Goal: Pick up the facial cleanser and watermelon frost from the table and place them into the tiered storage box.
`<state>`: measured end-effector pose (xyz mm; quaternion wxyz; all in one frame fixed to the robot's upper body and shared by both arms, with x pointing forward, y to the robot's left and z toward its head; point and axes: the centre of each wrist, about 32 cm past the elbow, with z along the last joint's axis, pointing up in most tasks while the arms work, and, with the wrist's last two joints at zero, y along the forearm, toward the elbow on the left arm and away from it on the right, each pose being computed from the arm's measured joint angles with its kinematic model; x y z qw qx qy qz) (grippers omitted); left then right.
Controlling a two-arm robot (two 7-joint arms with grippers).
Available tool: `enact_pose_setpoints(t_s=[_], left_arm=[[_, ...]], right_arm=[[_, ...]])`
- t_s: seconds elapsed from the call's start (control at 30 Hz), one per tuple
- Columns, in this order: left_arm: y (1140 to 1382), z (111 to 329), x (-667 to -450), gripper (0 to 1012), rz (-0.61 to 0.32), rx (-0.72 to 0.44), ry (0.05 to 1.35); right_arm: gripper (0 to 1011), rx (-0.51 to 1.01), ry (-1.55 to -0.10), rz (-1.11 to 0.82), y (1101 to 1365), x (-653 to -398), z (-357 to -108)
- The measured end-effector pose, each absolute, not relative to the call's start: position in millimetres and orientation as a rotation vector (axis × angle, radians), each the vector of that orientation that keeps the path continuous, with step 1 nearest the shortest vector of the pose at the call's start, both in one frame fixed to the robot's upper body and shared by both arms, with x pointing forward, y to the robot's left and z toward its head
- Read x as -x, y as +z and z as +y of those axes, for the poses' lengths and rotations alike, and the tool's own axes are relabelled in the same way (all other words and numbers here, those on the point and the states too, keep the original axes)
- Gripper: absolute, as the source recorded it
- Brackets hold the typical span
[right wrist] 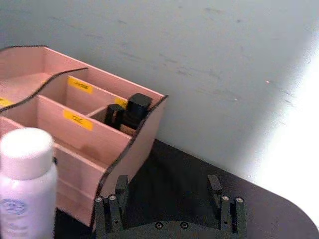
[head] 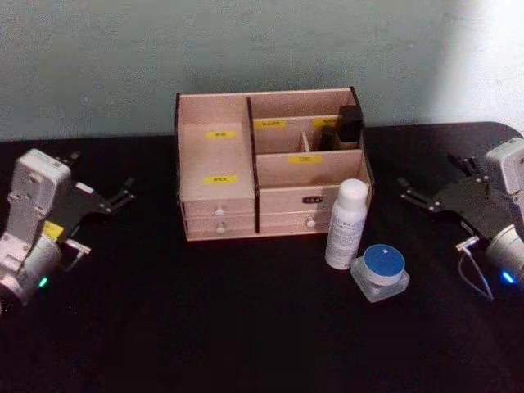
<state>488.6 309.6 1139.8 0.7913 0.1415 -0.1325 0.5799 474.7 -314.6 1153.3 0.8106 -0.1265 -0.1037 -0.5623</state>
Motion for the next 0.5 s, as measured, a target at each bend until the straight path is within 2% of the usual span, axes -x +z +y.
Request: enact_pose_setpoints(t_s=[0.5], left_arm=[[1139.8,309.7,-488.6,1001,-0.285,-0.305,1.248]], right_arm=[[1000,0.225,-1.128,-0.196,1160.5,-452.8,-327.3]])
